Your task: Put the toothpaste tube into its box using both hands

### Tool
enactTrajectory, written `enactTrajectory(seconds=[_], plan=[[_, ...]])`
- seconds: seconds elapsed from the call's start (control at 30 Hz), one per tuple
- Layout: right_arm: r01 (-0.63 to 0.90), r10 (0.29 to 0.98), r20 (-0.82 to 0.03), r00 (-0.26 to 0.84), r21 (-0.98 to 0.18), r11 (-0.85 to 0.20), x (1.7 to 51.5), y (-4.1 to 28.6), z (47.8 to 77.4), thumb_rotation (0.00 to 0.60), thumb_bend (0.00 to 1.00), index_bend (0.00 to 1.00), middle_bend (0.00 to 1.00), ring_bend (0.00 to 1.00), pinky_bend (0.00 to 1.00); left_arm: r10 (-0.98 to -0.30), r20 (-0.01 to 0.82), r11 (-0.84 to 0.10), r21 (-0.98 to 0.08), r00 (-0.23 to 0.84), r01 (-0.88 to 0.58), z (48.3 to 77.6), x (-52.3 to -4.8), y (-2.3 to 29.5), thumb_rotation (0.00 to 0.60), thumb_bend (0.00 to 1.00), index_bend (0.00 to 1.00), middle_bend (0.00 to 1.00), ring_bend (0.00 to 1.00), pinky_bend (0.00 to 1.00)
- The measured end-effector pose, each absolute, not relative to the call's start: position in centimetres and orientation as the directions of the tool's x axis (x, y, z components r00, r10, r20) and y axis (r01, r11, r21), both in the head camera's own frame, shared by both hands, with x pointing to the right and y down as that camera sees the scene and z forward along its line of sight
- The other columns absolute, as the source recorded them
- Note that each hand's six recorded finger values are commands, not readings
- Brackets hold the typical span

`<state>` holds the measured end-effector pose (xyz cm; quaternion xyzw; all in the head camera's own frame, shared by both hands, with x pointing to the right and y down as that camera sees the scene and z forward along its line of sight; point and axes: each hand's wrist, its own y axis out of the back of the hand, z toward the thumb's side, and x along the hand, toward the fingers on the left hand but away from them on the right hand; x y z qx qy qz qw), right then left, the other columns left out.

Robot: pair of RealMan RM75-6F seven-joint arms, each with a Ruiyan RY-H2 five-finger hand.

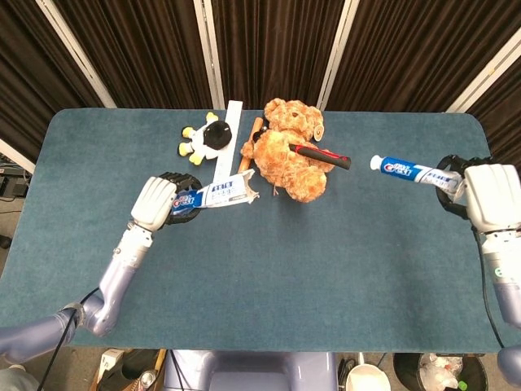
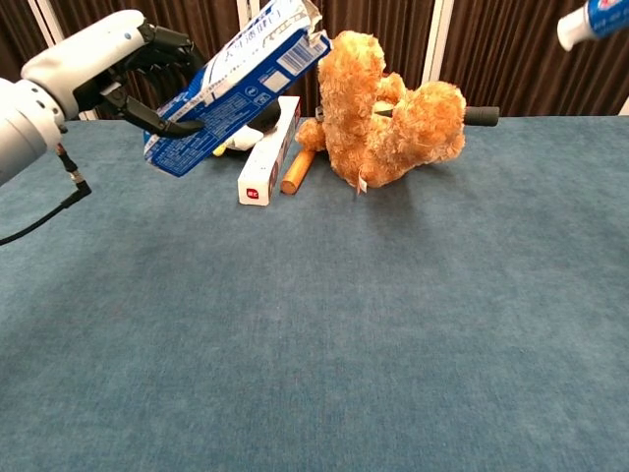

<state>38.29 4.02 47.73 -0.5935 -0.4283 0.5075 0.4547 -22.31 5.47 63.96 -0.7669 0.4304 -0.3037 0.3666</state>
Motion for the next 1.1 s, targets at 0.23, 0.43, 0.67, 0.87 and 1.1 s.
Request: enactTrajectory(seconds=[0.23,0.43,0.67,0.87,1.1], plan=[[0.113,0.971,-0.170,0.167,-0.975,-0.191,37.6,1.9,43.8,0.600,0.44,0.81,0.61,0.56,0.47,-0.881,0.119,-0.342,-0.830,0.458,-0.441,63.7,-21.2,4.6,0.600,0.39,0.45,0.52,0.47,0.45],[0.147,0.956,-0.182,0.231,-0.965,-0.219,36.2,1.2,41.9,0.600,0.44,0.81,0.61,0.56,0.47,-0.876,0.107,-0.332,-0.841,0.470,-0.428,63.7,-20.5,4.0,0.600,0.39,0.45,0.52,0.47,0.45],[0.207,0.931,-0.232,0.284,-0.933,-0.295,34.8,1.3,41.3,0.600,0.44,0.81,0.61,0.56,0.47,-0.877,0.092,-0.325,-0.835,0.471,-0.443,63.7,-19.2,3.2,0.600,0.39,0.44,0.51,0.47,0.45],[0.228,0.905,-0.256,0.341,-0.911,-0.344,33.4,1.5,40.6,0.600,0.44,0.81,0.61,0.56,0.47,-0.868,0.064,-0.320,-0.831,0.493,-0.456,63.2,-16.9,2.4,0.600,0.39,0.44,0.51,0.47,0.45],[0.229,0.892,-0.260,0.369,-0.905,-0.359,32.8,1.6,40.3,0.600,0.44,0.81,0.61,0.56,0.47,-0.858,0.030,-0.314,-0.822,0.513,-0.475,62.8,-14.2,1.7,0.600,0.39,0.44,0.51,0.47,0.45]])
